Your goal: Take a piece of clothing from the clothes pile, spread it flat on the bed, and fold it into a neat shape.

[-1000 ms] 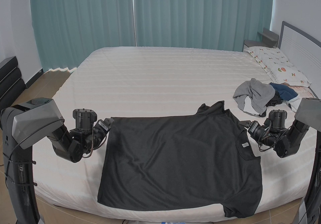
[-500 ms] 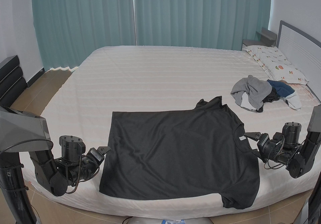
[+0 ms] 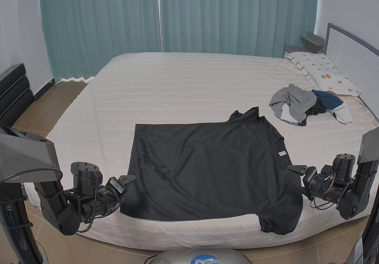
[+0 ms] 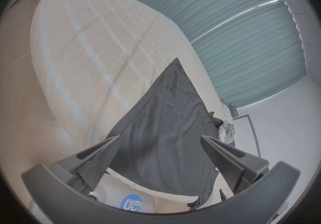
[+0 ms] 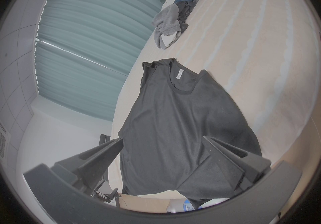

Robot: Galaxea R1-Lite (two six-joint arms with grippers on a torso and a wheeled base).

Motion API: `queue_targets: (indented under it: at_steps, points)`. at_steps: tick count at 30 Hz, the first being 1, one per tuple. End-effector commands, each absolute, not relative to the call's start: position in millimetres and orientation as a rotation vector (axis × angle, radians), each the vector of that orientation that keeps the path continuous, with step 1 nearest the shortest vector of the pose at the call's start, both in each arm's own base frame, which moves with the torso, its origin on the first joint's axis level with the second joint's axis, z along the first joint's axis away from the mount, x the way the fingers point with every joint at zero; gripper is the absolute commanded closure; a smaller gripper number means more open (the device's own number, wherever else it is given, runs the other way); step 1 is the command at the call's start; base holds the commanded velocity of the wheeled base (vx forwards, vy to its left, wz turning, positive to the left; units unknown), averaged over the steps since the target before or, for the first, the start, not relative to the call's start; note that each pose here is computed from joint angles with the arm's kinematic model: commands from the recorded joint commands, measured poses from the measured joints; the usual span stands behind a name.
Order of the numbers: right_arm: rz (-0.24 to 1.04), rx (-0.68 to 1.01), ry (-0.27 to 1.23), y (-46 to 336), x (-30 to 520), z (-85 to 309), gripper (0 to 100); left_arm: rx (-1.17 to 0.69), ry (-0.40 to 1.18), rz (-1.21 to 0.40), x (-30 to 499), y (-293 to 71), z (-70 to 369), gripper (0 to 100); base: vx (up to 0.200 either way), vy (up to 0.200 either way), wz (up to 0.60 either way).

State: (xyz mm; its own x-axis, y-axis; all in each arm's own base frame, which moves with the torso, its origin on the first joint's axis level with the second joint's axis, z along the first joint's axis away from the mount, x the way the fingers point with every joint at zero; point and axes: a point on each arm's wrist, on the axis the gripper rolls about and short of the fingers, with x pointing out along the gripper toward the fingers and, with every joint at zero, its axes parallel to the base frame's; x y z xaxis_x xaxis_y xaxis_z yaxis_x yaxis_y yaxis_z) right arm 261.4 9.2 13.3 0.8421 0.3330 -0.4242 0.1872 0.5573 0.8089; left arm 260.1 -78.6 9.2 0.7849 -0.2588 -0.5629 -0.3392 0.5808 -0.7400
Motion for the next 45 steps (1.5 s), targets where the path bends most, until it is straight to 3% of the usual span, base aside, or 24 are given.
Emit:
queue_targets:
  at_steps: [1, 10, 25, 31, 38, 45]
  points:
    - [0.088, 0.992, 0.615, 12, 260, 8, 0, -0.971, 0.711, 0.036, 258, -85, 8, 0, 0.000, -0.200, 0.00]
    - [0.090, 0.987, 0.620, 13, 258, 8, 0, -0.948, 0.730, 0.036, 249, -86, 8, 0, 0.000, -0.200, 0.00]
    - [0.108, 0.979, 0.645, 20, 256, 6, 0, -0.812, 0.733, 0.004, 235, -79, 13, 0, 0.000, 0.000, 0.00]
    - [0.108, 0.976, 0.642, 20, 256, 7, 0, -0.787, 0.715, 0.011, 236, -73, 15, 0, -0.200, 0.000, 0.00]
    - [0.109, 0.976, 0.644, 20, 256, 6, 0, -0.710, 0.711, 0.021, 240, -61, 12, 0, 0.000, 0.000, 0.00]
    - [0.115, 0.975, 0.655, 23, 254, 6, 0, -0.684, 0.787, 0.087, 251, -51, -19, 0, 0.000, 0.000, 0.00]
